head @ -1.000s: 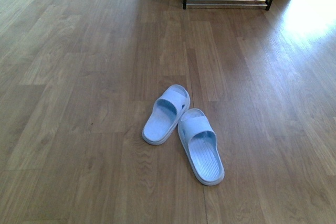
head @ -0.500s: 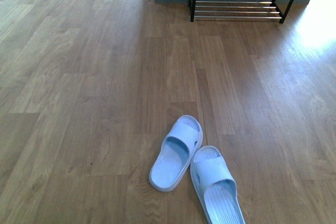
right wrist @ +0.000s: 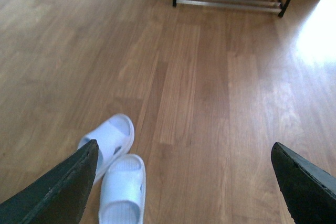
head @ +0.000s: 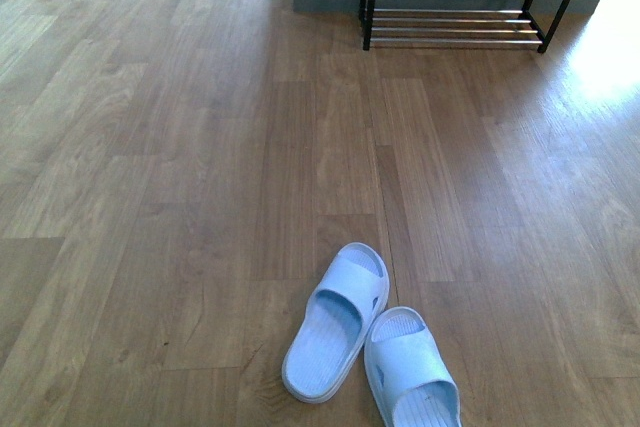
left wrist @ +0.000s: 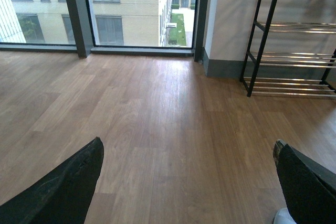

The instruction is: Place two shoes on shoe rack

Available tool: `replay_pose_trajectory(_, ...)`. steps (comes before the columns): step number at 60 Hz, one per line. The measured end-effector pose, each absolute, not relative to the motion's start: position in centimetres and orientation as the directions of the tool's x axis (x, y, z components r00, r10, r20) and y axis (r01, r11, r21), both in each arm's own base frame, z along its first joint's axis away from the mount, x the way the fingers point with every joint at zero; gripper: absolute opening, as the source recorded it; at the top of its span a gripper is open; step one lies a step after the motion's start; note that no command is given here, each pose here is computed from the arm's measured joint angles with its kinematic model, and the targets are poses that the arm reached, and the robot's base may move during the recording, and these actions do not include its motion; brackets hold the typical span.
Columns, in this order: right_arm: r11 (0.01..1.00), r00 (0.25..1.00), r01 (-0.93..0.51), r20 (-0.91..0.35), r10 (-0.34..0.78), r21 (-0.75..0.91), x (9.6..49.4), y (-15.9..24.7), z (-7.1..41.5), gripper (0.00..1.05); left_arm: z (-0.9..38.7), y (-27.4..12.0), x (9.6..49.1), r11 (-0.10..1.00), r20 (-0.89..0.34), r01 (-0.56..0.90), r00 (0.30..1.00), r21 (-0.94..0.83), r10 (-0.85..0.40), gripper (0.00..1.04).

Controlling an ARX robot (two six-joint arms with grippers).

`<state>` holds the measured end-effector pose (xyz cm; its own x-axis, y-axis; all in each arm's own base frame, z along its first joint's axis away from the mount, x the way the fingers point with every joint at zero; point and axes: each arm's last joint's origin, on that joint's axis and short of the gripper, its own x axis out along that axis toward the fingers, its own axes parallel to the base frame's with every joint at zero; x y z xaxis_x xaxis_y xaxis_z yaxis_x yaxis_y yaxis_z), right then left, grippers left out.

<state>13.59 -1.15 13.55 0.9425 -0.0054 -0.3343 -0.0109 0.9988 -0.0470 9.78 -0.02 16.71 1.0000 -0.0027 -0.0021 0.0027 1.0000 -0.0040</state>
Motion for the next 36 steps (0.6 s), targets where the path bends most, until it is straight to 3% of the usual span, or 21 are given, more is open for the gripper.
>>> replay_pose_trajectory(15,0.991,0.806,-0.114,-0.590,0.051,-0.071,19.7,-1.5,5.8,0.95,16.7,0.0,9.8,1.000,-0.002,0.003,1.000,-0.004,-0.003,0.95)
replay_pose_trajectory(22,0.983,0.650,-0.182,-0.754,0.095,-0.033,21.5,-0.3,-1.2,0.95,16.7,0.0,9.8,1.000,-0.002,0.003,1.000,-0.004,-0.003,0.95)
replay_pose_trajectory(29,0.980,0.544,-0.200,-0.832,0.107,-0.005,22.0,0.0,-5.8,0.95,16.7,0.0,9.8,1.000,-0.002,0.002,1.000,-0.004,-0.002,0.95)
replay_pose_trajectory(36,0.981,0.497,-0.195,-0.862,0.099,0.001,22.6,-0.1,-9.1,0.95,16.7,0.0,9.8,1.000,-0.002,0.003,1.000,-0.004,-0.003,0.95)
